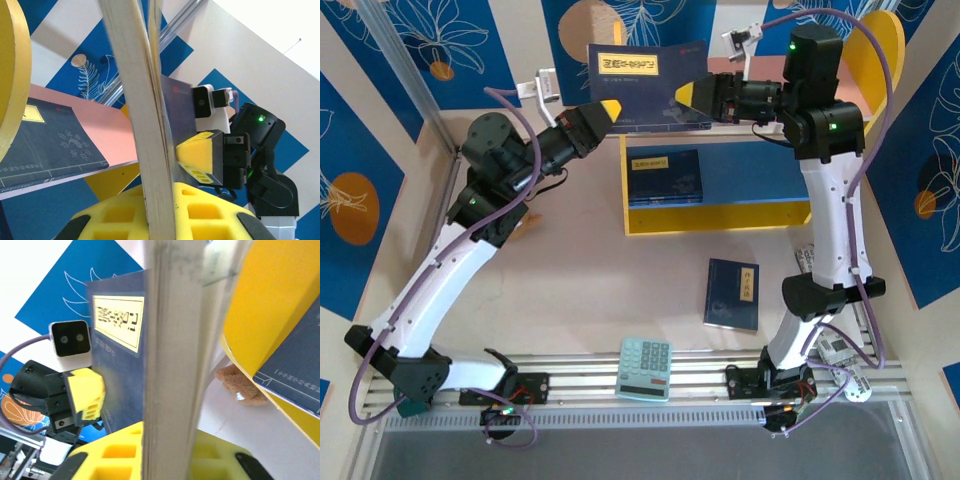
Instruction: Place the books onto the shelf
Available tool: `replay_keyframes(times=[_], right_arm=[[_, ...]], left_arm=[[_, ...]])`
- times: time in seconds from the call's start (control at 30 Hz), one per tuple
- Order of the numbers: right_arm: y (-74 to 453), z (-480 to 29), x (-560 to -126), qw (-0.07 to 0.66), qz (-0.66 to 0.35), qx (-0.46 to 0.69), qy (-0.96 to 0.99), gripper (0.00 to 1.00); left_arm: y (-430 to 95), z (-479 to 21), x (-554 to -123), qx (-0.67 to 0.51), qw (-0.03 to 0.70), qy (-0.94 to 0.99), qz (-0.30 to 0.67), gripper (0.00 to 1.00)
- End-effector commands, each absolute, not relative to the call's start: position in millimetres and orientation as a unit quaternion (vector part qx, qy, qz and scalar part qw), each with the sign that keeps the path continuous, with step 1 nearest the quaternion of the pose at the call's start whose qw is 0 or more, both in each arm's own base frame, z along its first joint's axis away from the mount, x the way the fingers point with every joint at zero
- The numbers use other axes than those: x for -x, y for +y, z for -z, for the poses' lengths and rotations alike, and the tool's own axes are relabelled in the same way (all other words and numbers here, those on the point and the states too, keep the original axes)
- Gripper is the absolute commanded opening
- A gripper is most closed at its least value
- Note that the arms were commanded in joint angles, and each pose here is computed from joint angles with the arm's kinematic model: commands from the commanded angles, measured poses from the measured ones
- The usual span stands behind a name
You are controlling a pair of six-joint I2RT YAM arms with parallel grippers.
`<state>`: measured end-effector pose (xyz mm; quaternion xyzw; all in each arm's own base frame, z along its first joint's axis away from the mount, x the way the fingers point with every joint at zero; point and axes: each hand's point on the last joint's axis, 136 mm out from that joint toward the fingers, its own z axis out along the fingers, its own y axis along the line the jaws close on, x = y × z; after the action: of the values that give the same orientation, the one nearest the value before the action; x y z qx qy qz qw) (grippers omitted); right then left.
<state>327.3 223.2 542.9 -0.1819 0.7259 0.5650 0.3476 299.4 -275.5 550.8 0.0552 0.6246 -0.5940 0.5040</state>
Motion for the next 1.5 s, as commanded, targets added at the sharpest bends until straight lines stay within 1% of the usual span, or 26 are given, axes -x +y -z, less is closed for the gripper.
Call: replay_keyframes(times=[0.0, 0.07, 0.13, 0.17, 0.23, 0.3, 0.5, 0.83, 1.2, 1.47], right_arm=[[209.9, -556.7, -319.9, 0.365, -0.567, 0.179, 0.716, 0.08], [200.6, -559.2, -322.6, 0.373, -0.565, 0.175, 0.715, 0.06], [190.2, -560.0, -327.0, 0.377, -0.565, 0.172, 0.713, 0.05], [185.1, -560.3, -328.8, 0.379, -0.565, 0.172, 0.712, 0.05], [173.8, -557.9, -335.4, 0.38, -0.564, 0.169, 0.714, 0.05], [163.6, -554.7, -341.8, 0.382, -0.561, 0.165, 0.716, 0.05], [145.0, -538.5, -362.8, 0.373, -0.558, 0.151, 0.726, 0.05], [148.9, -507.9, -390.5, 0.349, -0.553, 0.142, 0.743, 0.05], [164.6, -482.6, -401.4, 0.334, -0.535, 0.145, 0.762, 0.05], [167.4, -476.6, -405.4, 0.335, -0.527, 0.145, 0.768, 0.06]], left_arm=[[-275.6, -582.6, -289.3, -0.07, 0.538, 0.583, 0.604, 0.06], [-279.1, -578.1, -291.5, -0.068, 0.535, 0.588, 0.602, 0.17], [-278.4, -575.9, -292.3, -0.065, 0.54, 0.593, 0.594, 0.31], [-278.0, -574.2, -292.9, -0.063, 0.541, 0.596, 0.59, 0.35], [-274.0, -572.9, -292.9, -0.058, 0.549, 0.602, 0.577, 0.44], [-269.9, -570.7, -292.8, -0.054, 0.555, 0.609, 0.565, 0.49], [-259.9, -563.4, -288.6, -0.043, 0.563, 0.628, 0.536, 0.51], [-251.2, -549.9, -282.7, -0.04, 0.561, 0.65, 0.51, 0.51], [-248.2, -536.8, -280.6, -0.034, 0.553, 0.662, 0.505, 0.51], [-247.1, -511.7, -280.7, -0.021, 0.537, 0.677, 0.503, 0.5]])
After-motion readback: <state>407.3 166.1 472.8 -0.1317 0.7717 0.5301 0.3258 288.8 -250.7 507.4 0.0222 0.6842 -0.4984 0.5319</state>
